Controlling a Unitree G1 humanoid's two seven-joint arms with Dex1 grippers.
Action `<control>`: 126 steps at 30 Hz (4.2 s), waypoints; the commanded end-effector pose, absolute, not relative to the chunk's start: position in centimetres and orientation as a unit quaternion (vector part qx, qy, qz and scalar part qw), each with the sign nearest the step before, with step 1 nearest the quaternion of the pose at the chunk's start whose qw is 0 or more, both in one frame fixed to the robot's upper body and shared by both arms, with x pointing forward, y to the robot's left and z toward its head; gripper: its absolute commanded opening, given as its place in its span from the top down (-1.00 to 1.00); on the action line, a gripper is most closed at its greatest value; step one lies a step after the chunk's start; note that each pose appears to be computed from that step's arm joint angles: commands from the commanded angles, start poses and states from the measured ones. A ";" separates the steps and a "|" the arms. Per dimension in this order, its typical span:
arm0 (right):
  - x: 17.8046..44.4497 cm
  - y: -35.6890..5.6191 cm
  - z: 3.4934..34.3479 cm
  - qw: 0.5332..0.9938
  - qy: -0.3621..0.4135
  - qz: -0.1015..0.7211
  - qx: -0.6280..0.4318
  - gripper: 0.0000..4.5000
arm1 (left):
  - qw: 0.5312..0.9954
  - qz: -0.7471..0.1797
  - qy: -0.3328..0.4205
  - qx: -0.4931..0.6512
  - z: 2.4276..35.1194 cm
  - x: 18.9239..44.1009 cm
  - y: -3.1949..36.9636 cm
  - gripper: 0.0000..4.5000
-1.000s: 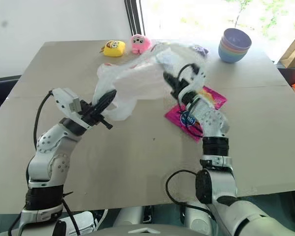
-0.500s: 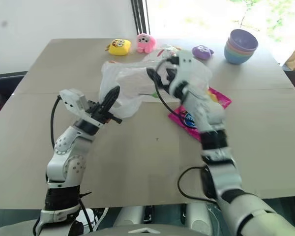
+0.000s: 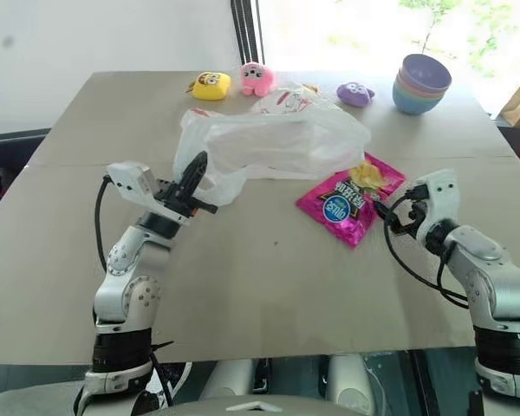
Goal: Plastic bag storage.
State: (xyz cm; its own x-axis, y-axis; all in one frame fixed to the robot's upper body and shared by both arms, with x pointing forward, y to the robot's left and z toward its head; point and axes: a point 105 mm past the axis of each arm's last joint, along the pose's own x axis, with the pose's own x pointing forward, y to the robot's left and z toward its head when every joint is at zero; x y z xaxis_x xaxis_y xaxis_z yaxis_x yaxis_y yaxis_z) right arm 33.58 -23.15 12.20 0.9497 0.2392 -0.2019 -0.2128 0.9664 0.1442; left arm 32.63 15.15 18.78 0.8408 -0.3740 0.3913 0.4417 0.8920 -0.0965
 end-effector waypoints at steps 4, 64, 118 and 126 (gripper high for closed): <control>33.5 -21.2 9.2 0.940 0.160 0.159 0.254 -0.97 | 0.951 -0.216 -0.204 -0.085 19.5 32.5 14.7 1.00; 24.8 -8.5 20.3 0.648 0.100 0.660 0.368 0.98 | 0.946 -0.238 -0.206 -0.081 19.0 32.4 13.4 1.00; 40.1 -18.0 18.2 0.981 -0.106 0.156 -0.037 -0.97 | 0.942 -0.260 -0.188 -0.095 17.9 32.5 11.4 1.00; 40.0 -17.5 17.6 0.978 -0.096 0.182 -0.036 0.39 | 0.945 -0.250 -0.189 -0.091 17.9 32.7 12.1 1.00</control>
